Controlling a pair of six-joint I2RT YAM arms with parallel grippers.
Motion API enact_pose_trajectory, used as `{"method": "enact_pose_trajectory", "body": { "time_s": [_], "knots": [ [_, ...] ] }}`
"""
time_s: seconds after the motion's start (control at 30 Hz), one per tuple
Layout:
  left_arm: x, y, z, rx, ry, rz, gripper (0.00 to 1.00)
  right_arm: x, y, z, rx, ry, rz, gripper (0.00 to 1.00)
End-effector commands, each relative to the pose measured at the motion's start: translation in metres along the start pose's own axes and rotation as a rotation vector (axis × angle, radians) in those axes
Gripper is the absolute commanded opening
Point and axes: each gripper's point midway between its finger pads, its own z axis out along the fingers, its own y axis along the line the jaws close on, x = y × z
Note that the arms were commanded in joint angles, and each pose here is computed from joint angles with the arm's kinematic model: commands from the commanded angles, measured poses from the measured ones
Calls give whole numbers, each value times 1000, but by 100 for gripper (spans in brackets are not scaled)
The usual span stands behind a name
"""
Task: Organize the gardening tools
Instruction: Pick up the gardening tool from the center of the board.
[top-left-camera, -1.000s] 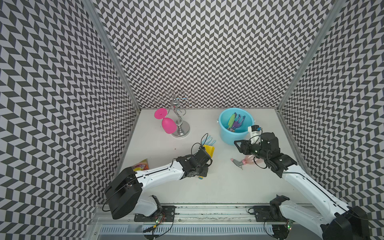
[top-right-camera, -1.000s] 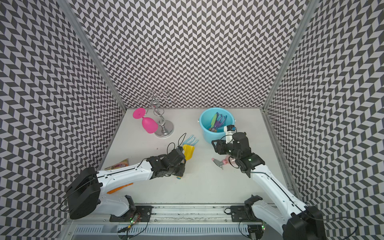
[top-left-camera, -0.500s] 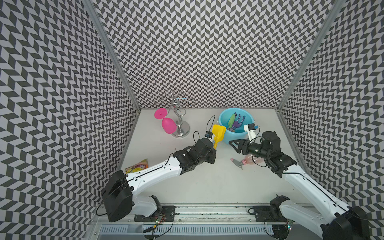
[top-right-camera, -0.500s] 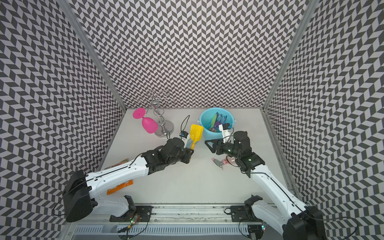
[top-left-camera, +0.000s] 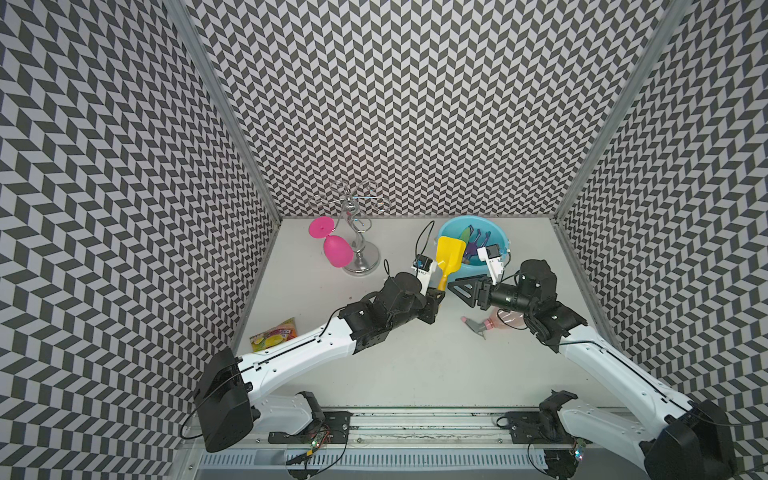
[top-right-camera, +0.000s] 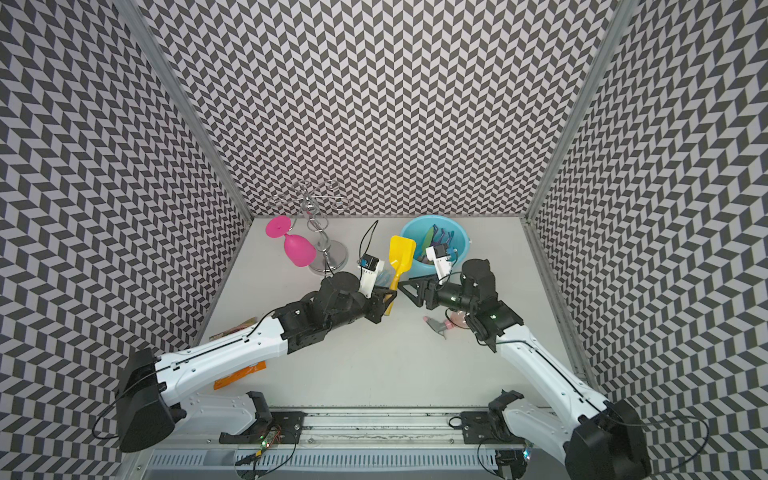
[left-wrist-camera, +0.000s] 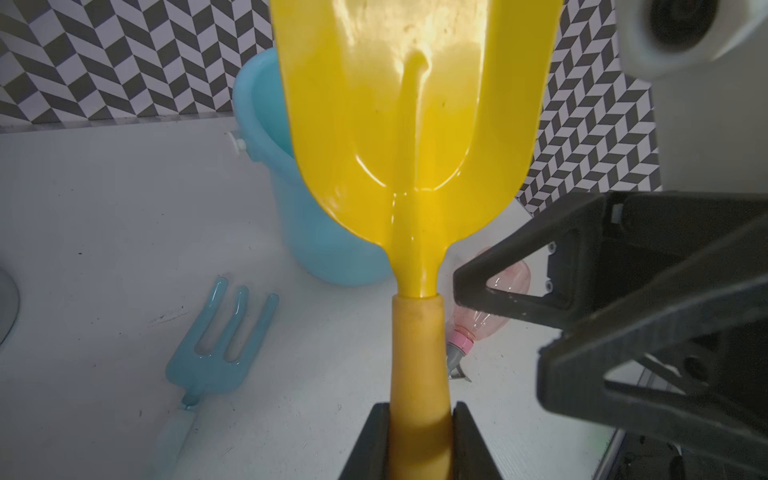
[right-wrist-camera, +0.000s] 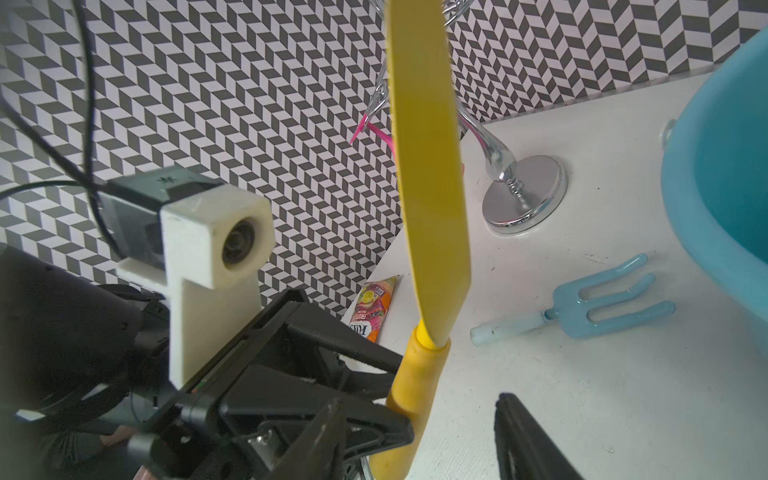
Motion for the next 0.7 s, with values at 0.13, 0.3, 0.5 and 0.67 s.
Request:
{"method": "enact_pose_trajectory", "body": {
  "time_s": [0.13, 0.3, 0.5, 0.67],
  "knots": [
    [-33, -32, -13, 101, -112, 42, 8, -24, 26, 2, -87, -50, -64, 56],
    [-36, -36, -14, 107, -120, 53, 8, -26, 29, 1, -98, -54, -68, 52],
    [-38, -40, -17, 116, -137, 62, 8, -26, 30, 1, -106, -51, -63, 45],
    [-39, -43, -18, 121, -146, 76, 8, -26, 32, 0, -110, -56, -67, 41]
  ]
}}
